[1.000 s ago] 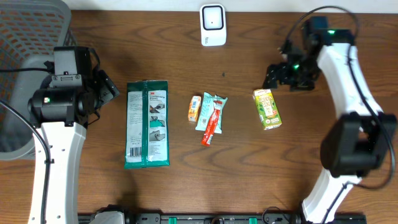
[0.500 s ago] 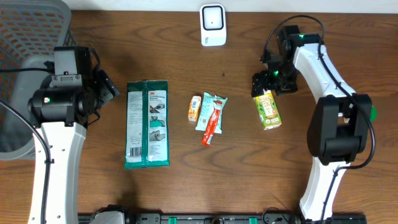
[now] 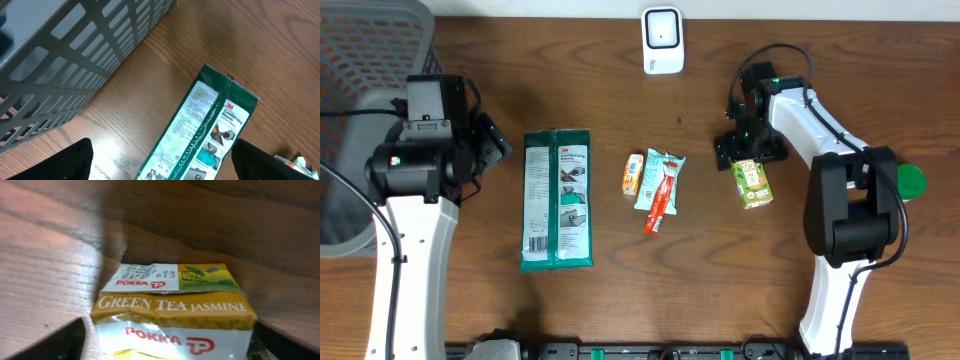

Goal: Scan the item barcode

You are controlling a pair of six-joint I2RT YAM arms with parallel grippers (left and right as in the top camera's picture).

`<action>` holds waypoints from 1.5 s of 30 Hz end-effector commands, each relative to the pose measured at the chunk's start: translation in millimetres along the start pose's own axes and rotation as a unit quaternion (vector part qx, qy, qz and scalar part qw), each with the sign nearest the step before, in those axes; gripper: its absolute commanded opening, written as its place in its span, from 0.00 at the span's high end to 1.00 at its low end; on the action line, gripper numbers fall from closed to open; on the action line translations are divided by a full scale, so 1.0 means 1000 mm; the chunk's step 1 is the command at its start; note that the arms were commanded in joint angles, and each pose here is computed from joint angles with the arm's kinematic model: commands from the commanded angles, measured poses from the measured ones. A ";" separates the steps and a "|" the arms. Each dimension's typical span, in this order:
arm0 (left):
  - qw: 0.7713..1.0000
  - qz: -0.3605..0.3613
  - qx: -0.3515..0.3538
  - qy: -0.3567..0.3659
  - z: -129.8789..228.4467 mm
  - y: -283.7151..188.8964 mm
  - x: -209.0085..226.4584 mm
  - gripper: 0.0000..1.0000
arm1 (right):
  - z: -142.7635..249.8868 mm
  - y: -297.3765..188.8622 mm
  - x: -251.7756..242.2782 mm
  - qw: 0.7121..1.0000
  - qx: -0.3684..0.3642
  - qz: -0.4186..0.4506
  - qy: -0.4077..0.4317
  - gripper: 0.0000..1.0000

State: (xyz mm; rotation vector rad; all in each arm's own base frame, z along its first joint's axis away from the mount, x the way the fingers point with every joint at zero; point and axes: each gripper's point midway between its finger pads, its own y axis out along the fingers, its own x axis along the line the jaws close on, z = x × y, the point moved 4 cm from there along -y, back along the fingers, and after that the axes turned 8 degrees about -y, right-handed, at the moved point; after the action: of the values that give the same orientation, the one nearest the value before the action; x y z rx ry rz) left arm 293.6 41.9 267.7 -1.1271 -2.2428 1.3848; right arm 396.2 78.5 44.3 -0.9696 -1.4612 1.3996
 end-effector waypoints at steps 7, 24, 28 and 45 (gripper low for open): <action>1.000 -0.003 -0.008 0.003 -0.003 -0.003 0.002 0.11 | 0.001 0.005 -0.001 1.000 0.007 0.007 -0.003 0.52; 1.000 -0.003 -0.008 0.003 -0.003 -0.003 0.002 0.11 | -0.019 -0.087 0.008 0.996 -0.080 0.022 -0.037 0.55; 1.000 -0.003 -0.008 0.003 -0.003 -0.003 0.002 0.11 | -0.023 -0.113 0.019 0.990 -0.117 0.030 -0.066 0.56; 1.000 -0.003 -0.008 0.003 -0.003 -0.003 0.002 0.11 | -0.045 -0.173 0.038 0.965 -0.238 0.102 -0.040 0.58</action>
State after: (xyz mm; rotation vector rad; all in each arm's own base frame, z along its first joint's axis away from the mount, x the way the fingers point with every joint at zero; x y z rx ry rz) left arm 293.6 41.9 267.7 -1.1271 -2.2428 1.3848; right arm 424.2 119.7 189.9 -1.2660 -1.8514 1.4035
